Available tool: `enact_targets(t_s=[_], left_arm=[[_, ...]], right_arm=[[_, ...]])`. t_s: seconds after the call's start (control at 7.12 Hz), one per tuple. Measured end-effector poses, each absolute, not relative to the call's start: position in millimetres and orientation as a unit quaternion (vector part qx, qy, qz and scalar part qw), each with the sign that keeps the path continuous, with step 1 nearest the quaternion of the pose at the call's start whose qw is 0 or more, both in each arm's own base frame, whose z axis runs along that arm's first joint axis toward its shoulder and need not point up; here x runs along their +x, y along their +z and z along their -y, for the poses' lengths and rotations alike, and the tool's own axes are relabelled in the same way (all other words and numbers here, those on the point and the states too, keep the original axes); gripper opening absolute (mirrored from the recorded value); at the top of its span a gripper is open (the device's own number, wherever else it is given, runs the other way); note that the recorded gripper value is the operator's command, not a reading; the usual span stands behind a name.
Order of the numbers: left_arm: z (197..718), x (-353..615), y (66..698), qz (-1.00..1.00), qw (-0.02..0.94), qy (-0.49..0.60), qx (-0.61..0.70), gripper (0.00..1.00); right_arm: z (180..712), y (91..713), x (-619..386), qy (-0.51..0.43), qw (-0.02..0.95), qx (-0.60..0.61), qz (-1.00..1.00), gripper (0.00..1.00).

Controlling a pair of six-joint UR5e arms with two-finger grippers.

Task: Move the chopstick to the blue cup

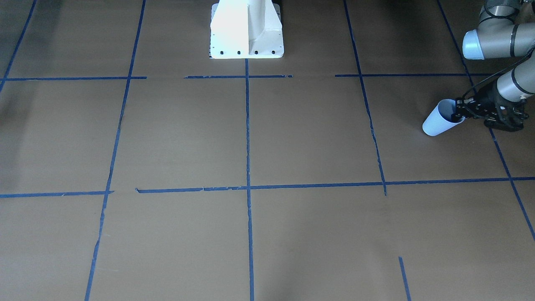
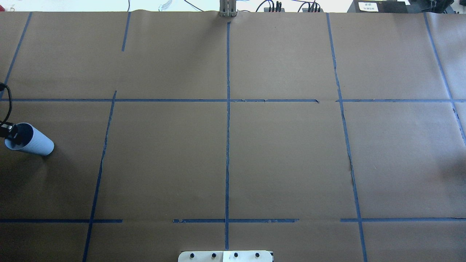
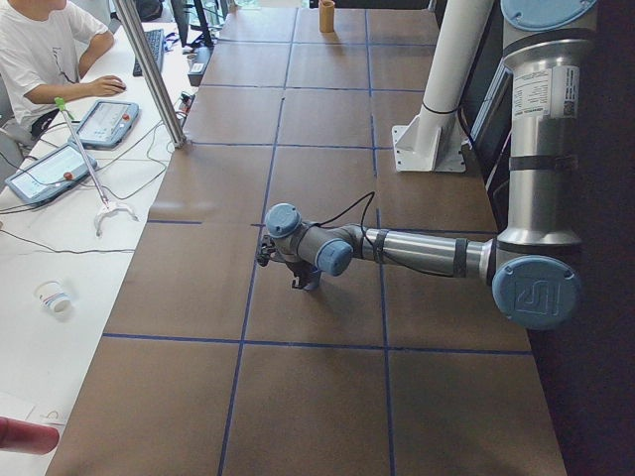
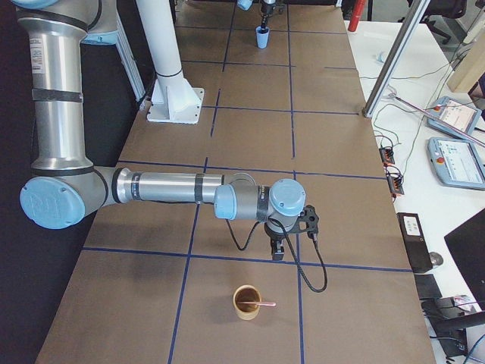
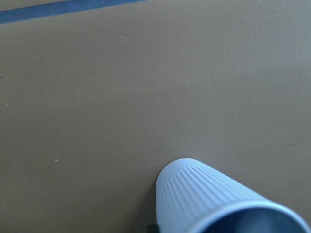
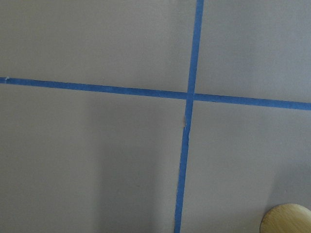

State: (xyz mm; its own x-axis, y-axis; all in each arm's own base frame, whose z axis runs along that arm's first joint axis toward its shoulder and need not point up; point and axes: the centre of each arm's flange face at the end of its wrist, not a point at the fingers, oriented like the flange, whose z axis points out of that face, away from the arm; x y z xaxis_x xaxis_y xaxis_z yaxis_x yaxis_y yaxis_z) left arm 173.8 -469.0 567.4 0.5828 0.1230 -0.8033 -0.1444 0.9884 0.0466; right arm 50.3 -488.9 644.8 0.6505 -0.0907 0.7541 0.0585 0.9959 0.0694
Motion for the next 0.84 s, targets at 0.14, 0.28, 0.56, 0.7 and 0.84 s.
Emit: enact_targets(t_s=[0.14, 0.28, 0.56, 0.7, 0.84], left_arm=[[483, 192, 503, -0.482, 0.875, 0.034, -0.011, 0.0], [490, 230, 426, -0.514, 0.857, -0.001, -0.025, 0.0], [467, 355, 297, -0.539, 0.84, -0.041, -0.044, 0.0], [442, 424, 253, -0.529, 0.846, -0.053, -0.029, 0.0], [425, 476, 219, -0.508, 0.859, -0.065, -0.007, 0.0]], right_arm=[[489, 645, 50, -0.041, 0.908, 0.019, 0.416, 1.0], [489, 645, 50, -0.041, 0.908, 0.019, 0.416, 1.0], [489, 645, 49, -0.042, 0.908, 0.018, 0.416, 1.0], [489, 645, 47, -0.042, 0.909, 0.017, 0.415, 1.0], [489, 645, 46, -0.042, 0.909, 0.017, 0.414, 1.0]])
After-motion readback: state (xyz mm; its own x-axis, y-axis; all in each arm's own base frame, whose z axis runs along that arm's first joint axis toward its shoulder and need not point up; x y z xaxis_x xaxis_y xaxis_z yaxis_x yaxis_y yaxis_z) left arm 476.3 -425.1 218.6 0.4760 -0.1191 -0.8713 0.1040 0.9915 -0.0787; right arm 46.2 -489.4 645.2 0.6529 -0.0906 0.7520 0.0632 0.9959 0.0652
